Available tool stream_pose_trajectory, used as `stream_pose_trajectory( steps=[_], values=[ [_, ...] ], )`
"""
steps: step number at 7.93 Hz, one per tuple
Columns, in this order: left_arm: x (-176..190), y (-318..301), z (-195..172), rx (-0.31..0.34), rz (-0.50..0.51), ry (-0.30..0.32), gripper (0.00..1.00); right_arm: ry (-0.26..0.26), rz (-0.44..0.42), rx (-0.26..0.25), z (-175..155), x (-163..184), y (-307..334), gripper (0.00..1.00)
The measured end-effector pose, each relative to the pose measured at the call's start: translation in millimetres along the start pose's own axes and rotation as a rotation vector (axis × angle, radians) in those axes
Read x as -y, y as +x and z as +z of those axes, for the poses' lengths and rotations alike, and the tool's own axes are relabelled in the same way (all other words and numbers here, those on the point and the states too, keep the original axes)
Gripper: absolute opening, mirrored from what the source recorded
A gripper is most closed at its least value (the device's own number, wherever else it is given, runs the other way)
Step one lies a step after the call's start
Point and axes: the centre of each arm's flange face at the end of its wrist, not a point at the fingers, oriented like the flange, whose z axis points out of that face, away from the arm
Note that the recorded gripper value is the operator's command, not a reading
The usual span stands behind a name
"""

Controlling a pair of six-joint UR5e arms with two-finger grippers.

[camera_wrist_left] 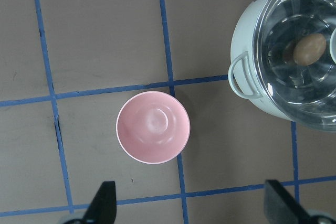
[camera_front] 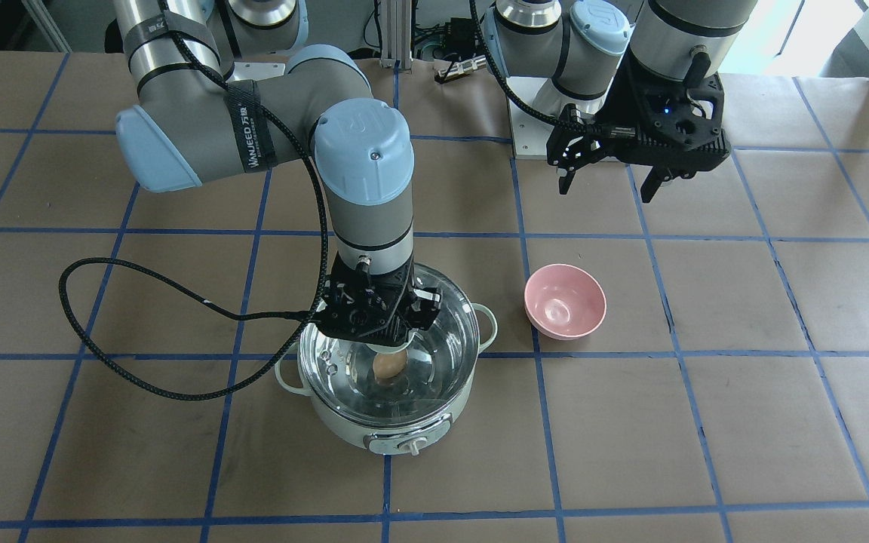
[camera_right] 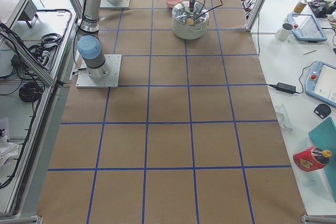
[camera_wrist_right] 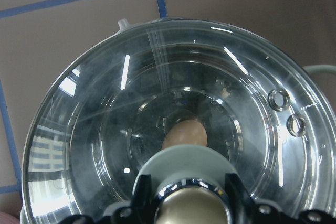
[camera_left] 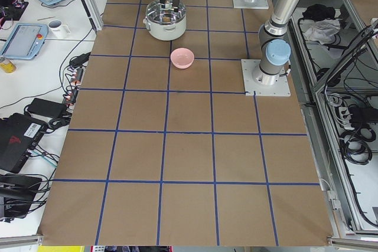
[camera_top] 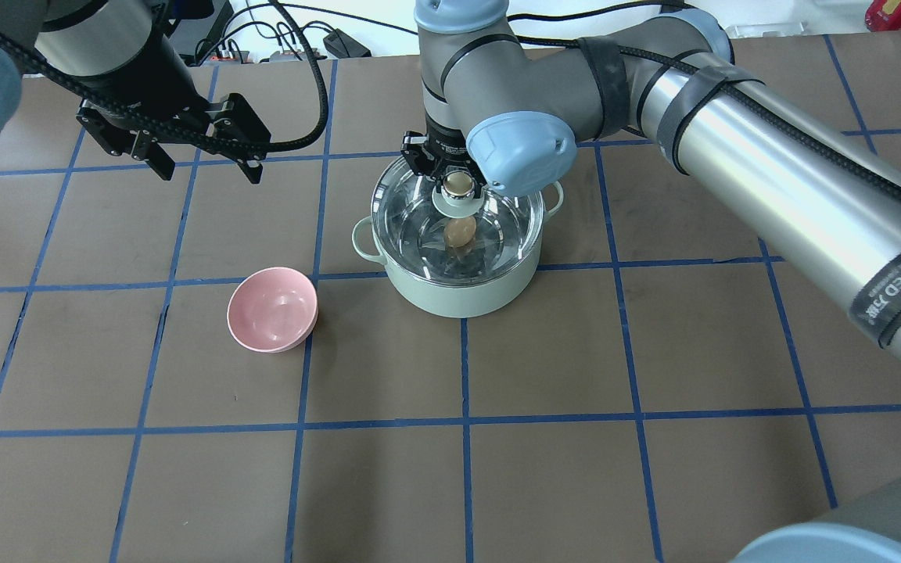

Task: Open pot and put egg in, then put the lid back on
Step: 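Lower the glass lid onto the pot with the right gripper and release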

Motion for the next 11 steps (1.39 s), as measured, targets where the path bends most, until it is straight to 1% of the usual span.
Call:
stream_pose_trajectory(
  steps=[7, 8, 11],
  values=[
    [0.4, -0.4, -0.1, 0.000, 0.000, 0.003, 1.00, -0.006, 0.007, -0.004, 6.1, 1.0, -0.6, 0.00],
    [0.5, -0.4, -0.1, -0.001, 0.003, 0.004, 1.00, -0.009, 0.007, -0.005, 8.5, 1.3, -0.8, 0.03],
    [1.0, -0.4, 0.3, -0.001, 0.028, 0.004, 1.00, -0.012, 0.007, -0.007, 11.1, 1.9, -1.1, 0.07]
  ],
)
